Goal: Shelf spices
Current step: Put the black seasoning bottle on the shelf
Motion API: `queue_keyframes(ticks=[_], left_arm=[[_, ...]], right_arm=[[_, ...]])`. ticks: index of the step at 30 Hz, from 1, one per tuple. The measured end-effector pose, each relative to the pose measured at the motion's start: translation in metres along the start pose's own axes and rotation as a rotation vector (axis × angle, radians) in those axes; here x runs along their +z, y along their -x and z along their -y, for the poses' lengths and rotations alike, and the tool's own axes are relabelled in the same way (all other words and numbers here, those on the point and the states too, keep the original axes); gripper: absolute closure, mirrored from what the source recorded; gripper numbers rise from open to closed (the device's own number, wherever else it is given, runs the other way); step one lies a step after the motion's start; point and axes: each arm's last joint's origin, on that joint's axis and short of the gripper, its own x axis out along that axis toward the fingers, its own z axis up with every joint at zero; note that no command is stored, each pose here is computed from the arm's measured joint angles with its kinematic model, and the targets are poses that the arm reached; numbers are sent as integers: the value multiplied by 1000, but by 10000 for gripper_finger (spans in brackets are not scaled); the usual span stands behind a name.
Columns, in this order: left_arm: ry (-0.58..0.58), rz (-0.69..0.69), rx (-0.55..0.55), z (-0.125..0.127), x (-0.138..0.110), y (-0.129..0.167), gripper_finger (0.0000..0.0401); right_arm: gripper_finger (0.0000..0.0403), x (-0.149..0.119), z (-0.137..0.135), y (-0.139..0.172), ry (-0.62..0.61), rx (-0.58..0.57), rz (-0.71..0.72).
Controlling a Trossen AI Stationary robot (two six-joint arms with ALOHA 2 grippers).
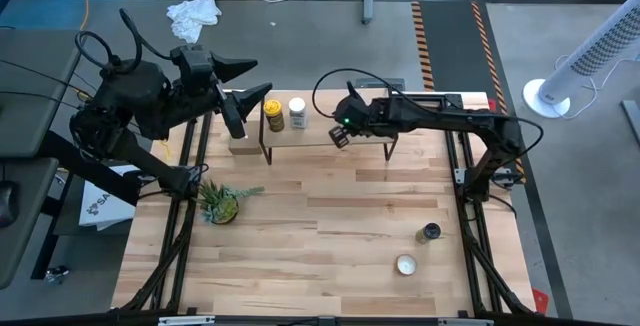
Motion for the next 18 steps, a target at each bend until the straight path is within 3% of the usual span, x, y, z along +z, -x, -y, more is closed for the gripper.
queue_keyframes(ticks=[10,13,15,18], left_arm=[[0,0,-3,0,0,0,105],[-1,-2,-4,0,0,0,105],[-4,-4,-4,0,0,0,105],[-20,-5,-4,0,-1,0,105]], right_arm=[[403,10,-18,-7,20,153,89],[403,3,-14,1,79,162,5],[403,-5,-9,9,129,116,-65],[403,-17,0,12,169,-64,-129]])
